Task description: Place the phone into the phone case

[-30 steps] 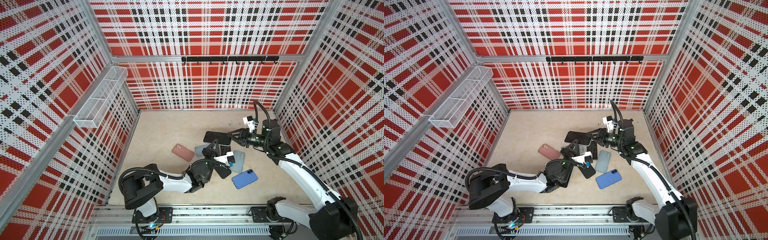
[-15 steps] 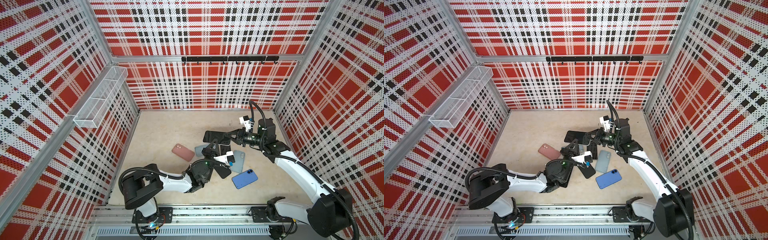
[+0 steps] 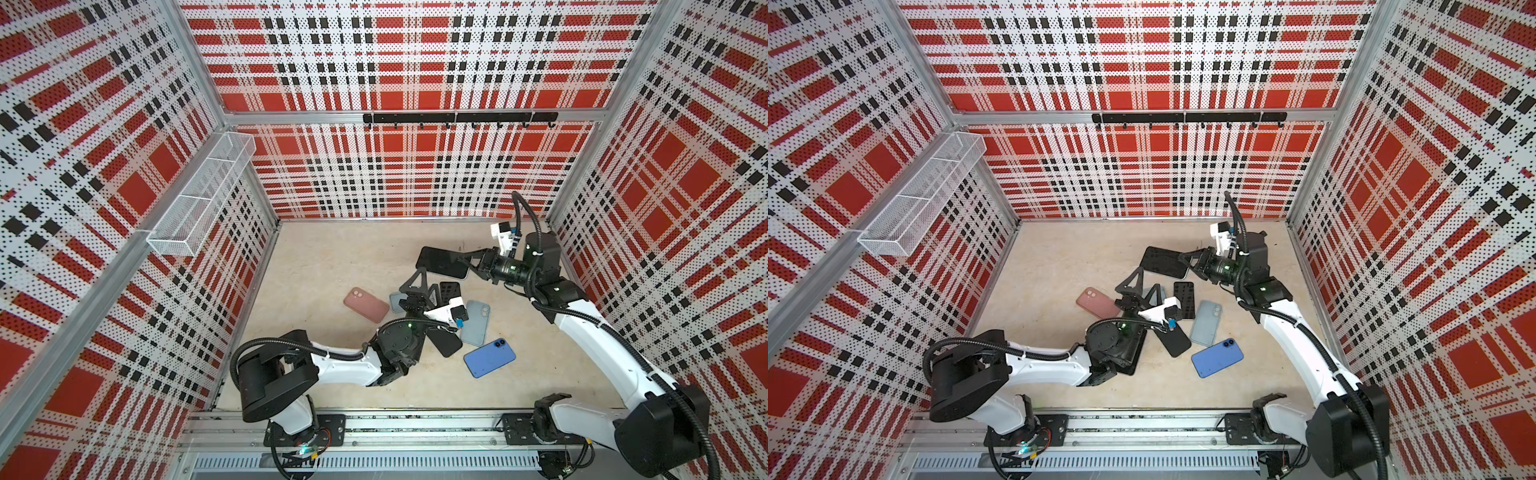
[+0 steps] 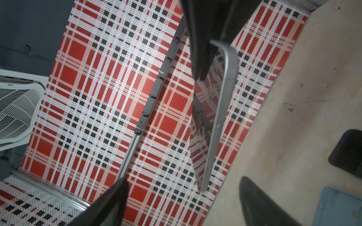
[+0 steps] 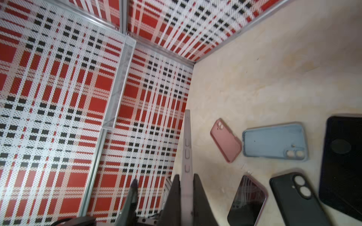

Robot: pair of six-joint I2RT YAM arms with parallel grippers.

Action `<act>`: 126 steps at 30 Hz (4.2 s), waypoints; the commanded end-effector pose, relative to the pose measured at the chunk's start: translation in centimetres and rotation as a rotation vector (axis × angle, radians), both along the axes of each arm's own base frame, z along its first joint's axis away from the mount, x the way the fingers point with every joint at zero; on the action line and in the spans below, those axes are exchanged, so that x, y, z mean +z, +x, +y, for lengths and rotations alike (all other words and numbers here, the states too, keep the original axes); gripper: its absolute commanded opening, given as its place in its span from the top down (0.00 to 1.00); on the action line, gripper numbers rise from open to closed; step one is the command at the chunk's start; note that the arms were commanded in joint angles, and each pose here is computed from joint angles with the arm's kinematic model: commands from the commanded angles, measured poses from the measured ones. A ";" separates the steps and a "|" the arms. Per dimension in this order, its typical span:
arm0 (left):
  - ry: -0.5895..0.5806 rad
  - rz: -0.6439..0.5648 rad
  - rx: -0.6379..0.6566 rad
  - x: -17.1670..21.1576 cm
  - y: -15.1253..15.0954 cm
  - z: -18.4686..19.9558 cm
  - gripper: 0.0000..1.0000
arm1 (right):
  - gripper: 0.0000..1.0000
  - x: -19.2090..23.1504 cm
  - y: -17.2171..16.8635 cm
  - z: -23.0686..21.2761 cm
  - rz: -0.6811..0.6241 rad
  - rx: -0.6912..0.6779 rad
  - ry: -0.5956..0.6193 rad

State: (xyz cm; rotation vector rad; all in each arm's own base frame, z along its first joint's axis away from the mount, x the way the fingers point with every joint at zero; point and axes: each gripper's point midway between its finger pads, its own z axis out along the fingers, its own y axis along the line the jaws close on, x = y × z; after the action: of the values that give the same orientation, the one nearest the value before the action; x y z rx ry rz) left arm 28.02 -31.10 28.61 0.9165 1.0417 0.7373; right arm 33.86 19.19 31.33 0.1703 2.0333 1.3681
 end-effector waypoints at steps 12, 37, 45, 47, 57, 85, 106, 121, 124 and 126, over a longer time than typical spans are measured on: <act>-0.346 0.206 0.128 1.9 -0.1 7.5 0.00 | 1.00 5.0 2.0 -4.9 -0.226 -0.099 -0.249; -1.344 1.451 0.702 -17.0 4.3 14.6 0.07 | 1.00 -7.0 4.0 3.5 0.072 0.312 -0.400; -1.453 1.412 0.818 -20.0 5.1 13.9 0.22 | 1.00 -9.9 4.0 3.9 0.111 0.351 -0.393; -1.462 1.389 0.844 -20.3 5.5 14.0 0.22 | 1.00 -10.4 3.8 4.2 0.118 0.363 -0.381; -1.462 1.276 0.888 -19.1 8.9 12.8 0.34 | 1.00 -12.9 3.8 5.1 0.138 0.404 -0.384; -1.758 1.279 1.012 -26.9 12.0 12.0 0.29 | 1.00 -13.8 3.1 4.6 0.149 0.372 -0.380; -1.560 1.313 0.854 -21.2 7.7 15.9 0.03 | 1.00 -14.2 4.5 6.7 0.129 0.425 -0.343; -1.798 1.607 0.823 -23.8 7.4 12.3 0.00 | 1.00 -16.6 5.3 9.2 0.215 0.542 -0.256; -1.840 1.635 0.790 -23.9 7.6 11.2 0.00 | 1.00 -17.3 5.4 9.4 0.236 0.549 -0.251; -1.868 1.638 0.761 -23.7 7.8 10.7 0.00 | 1.00 -17.8 5.5 9.5 0.251 0.549 -0.249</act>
State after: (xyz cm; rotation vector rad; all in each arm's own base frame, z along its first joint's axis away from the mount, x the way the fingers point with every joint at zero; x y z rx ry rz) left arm 35.71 -19.16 5.10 -0.8628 2.6910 -0.7570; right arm 38.92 27.46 11.57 -0.2953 2.6422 1.3657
